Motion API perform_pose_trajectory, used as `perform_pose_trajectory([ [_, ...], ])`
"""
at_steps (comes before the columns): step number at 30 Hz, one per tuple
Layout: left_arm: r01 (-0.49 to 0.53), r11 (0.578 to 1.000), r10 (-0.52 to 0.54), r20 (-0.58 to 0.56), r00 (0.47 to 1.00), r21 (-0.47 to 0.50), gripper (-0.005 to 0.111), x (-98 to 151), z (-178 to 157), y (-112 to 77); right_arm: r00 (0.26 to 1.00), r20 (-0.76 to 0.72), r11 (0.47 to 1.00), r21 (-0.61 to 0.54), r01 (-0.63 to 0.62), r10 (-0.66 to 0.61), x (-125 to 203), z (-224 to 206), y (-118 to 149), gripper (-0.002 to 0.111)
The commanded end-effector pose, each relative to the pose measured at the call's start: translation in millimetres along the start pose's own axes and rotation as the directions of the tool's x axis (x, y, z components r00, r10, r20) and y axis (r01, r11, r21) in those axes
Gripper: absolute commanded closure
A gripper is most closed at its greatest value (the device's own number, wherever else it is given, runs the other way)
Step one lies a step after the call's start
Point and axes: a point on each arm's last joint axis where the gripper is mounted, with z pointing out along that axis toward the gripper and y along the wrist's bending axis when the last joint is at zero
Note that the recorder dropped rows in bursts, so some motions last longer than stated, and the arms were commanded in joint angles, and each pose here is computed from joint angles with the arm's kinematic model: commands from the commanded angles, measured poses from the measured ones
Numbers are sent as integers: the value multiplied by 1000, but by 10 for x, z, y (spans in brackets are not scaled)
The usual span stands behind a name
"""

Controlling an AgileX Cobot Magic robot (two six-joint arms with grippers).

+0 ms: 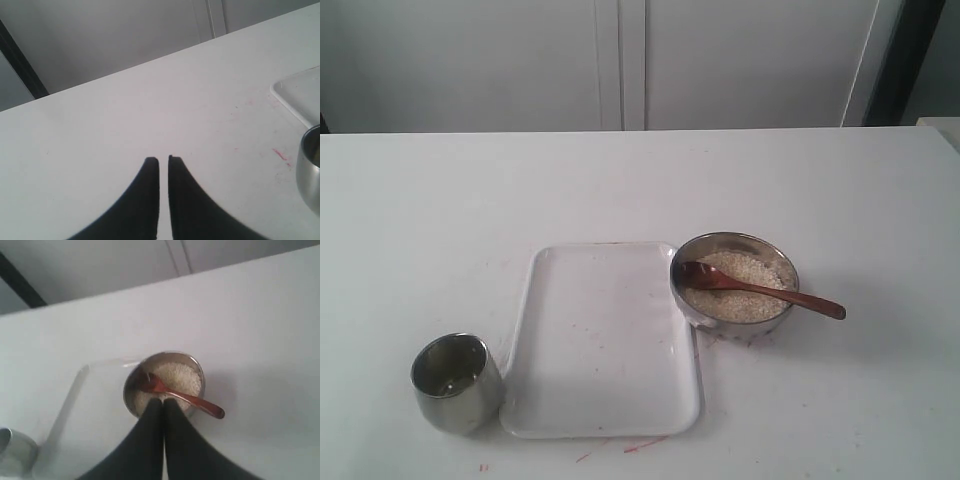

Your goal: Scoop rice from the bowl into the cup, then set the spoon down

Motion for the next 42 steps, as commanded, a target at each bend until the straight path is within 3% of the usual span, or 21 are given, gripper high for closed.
perform_pose_trajectory([
  [1, 10, 1000, -10, 12, 1000, 1, 92, -26, -1, 3, 954, -224, 980, -35, 198, -200, -364, 237, 161, 108],
  [3, 10, 1000, -10, 12, 1000, 1, 92, -26, -1, 3, 902, -331, 961, -75, 266, -276, -486, 336, 217, 108],
  [7, 10, 1000, -10, 12, 1000, 1, 92, -26, -1, 3, 834, -451, 948, -171, 268, -317, -696, 542, 352, 108],
  [18, 10, 1000, -10, 12, 1000, 1, 92, -26, -1, 3, 707, -475, 852, -281, 442, -524, -804, 760, 364, 108],
  [22, 10, 1000, -10, 12, 1000, 1, 92, -26, -1, 3, 619, -415, 745, -349, 569, -667, -805, 891, 374, 108],
  [24, 10, 1000, -10, 12, 1000, 1, 92, -26, -1, 3, 540, -403, 673, -391, 628, -739, -775, 989, 380, 108],
  [25, 10, 1000, -10, 12, 1000, 1, 92, -26, -1, 3, 433, -372, 568, -455, 686, -821, -729, 1105, 399, 108],
  [27, 10, 1000, -10, 12, 1000, 1, 92, -26, -1, 3, 320, -365, 474, -503, 722, -874, -671, 1263, 382, 108],
  [31, 10, 1000, -10, 12, 1000, 1, 92, -26, -1, 3, 279, -416, 478, -520, 708, -866, -601, 1441, 330, 108],
  [36, 10, 1000, -10, 12, 1000, 1, 92, -26, -1, 3, 299, -512, 552, -462, 694, -805, -554, 1592, 256, 107],
  [39, 10, 1000, -10, 12, 1000, 1, 92, -26, -1, 3, 268, -536, 545, -466, 697, -801, -538, 1595, 225, 92],
  [41, 10, 1000, -10, 12, 1000, 1, 92, -26, -1, 3, 268, -530, 540, -465, 701, -804, -541, 1605, 227, 66],
  [42, 10, 1000, -10, 12, 1000, 1, 92, -26, -1, 3, 270, -526, 538, -464, 704, -807, -545, 1609, 228, 60],
])
